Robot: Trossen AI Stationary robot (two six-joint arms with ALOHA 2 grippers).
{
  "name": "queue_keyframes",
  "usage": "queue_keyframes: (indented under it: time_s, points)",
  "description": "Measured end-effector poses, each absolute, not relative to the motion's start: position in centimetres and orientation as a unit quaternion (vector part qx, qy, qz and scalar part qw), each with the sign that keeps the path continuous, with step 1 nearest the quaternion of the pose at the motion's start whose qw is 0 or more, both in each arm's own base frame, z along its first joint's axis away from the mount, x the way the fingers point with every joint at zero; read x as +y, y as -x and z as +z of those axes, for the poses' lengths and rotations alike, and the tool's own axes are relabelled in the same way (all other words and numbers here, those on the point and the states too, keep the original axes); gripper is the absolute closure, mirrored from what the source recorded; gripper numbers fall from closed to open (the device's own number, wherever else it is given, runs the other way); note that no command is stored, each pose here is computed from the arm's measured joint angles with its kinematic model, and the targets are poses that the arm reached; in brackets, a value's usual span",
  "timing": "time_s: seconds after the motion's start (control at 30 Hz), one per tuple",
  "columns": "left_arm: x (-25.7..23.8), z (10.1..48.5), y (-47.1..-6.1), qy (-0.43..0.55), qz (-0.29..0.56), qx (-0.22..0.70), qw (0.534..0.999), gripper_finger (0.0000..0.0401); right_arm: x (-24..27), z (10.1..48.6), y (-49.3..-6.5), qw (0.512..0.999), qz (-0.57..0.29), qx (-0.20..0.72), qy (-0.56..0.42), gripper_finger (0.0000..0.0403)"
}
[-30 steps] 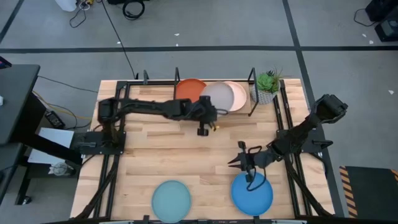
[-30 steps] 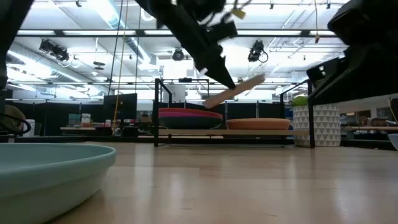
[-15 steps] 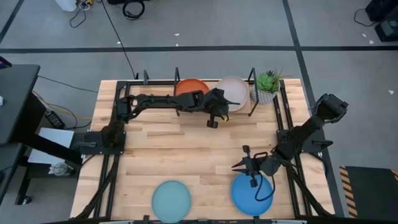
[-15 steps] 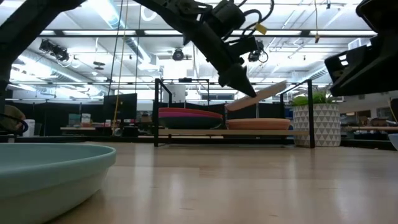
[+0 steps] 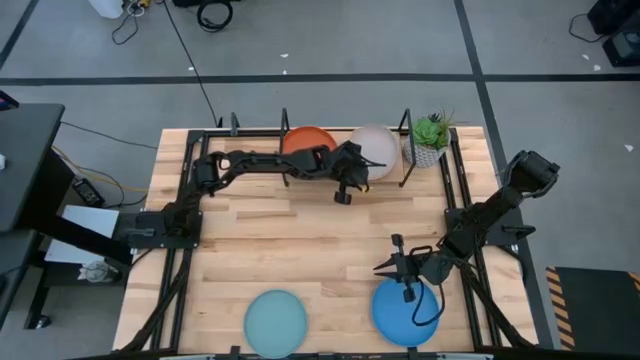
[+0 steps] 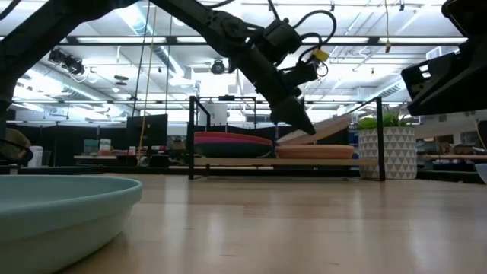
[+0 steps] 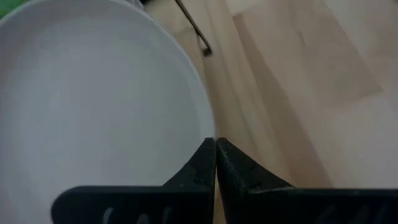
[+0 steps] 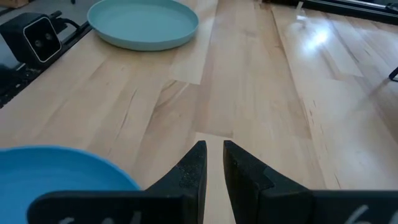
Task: Place and stack plates onto a shelf
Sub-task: Stack the gray plate on top of the light pink plate on the shelf
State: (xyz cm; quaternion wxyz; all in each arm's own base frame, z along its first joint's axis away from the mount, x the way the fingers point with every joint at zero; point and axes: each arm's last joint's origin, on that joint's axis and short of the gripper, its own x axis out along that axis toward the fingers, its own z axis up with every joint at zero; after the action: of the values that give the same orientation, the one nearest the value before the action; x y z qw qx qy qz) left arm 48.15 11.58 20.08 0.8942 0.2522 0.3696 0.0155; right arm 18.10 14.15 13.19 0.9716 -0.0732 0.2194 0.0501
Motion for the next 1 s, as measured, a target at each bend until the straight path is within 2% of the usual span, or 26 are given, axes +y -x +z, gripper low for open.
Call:
queue_keyframes:
  time_s: [0.63, 1.0]
  points:
    - [11.5, 19.4, -47.8, -0.245, 0.021, 0.404, 0.881, 0.0390, 14.1, 13.2, -18.1, 0.972, 0.050, 0.219, 0.074, 0.0344]
    - [11.6, 21.5, -47.5, -0.216, 0.018, 0.441, 0.871, 0.0390, 14.1, 13.2, -18.1, 0.971, 0.050, 0.219, 0.077, 0.0344]
